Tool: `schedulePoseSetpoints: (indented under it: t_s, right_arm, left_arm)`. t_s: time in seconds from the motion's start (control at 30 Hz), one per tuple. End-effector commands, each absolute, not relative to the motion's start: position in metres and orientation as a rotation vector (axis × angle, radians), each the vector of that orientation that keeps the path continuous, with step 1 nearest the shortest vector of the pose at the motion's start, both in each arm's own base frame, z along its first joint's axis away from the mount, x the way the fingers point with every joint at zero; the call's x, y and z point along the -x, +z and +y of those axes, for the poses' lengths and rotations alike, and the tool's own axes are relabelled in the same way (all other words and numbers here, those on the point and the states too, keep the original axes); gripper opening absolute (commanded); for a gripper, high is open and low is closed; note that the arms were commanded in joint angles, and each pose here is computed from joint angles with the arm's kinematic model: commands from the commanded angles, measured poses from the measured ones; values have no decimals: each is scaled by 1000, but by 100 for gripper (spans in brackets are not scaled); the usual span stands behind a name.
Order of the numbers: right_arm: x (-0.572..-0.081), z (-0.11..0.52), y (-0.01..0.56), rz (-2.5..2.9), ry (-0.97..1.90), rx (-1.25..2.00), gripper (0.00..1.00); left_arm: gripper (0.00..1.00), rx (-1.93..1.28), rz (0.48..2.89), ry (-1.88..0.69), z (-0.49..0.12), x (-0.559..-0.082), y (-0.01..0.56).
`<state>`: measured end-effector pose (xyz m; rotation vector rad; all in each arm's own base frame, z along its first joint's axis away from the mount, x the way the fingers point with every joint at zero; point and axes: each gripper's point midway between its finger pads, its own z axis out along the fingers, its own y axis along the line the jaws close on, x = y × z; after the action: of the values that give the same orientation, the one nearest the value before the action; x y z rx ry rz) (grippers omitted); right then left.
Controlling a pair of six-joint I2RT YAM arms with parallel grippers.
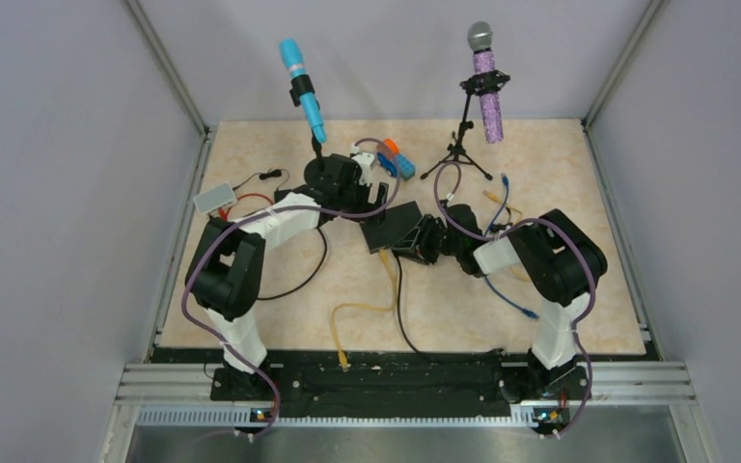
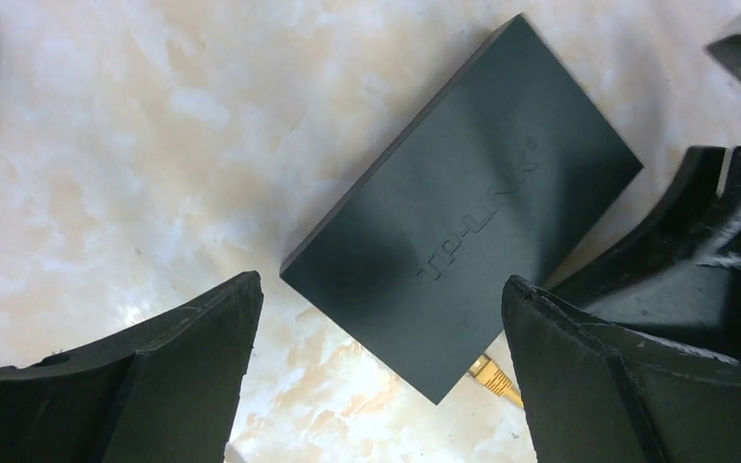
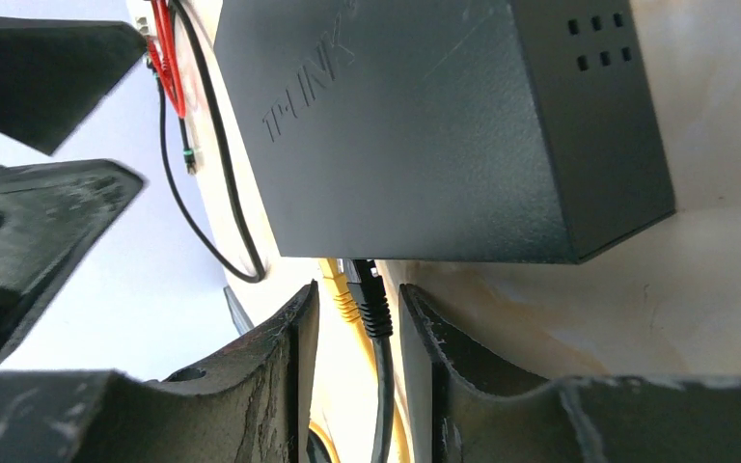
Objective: Pull the plug from the switch port
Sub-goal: Pull the connector from the switch port.
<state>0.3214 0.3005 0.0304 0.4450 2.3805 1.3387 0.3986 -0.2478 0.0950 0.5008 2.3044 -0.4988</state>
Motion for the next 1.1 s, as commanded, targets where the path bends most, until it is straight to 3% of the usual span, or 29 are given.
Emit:
schedulePoseSetpoints:
  t_s: [0.0,0.4,0.93,1.07]
  right_arm:
    - [-323,291,28,2380,1275,-449,37]
    - [-323,292,26,2380,1283,-452,36]
    - [-315,293,21,2334,1386,-546,37]
    - [-317,294,22,2315,1403,-573,39]
  left_arm:
    - [99,-301,2392,-483,-245,-402,84]
    - [93,-103,2548,-383,-248,-395,48]
    - [71,28,2578,-349,-231,-370,14]
    - [70,33,2584,-358,-230,-365,10]
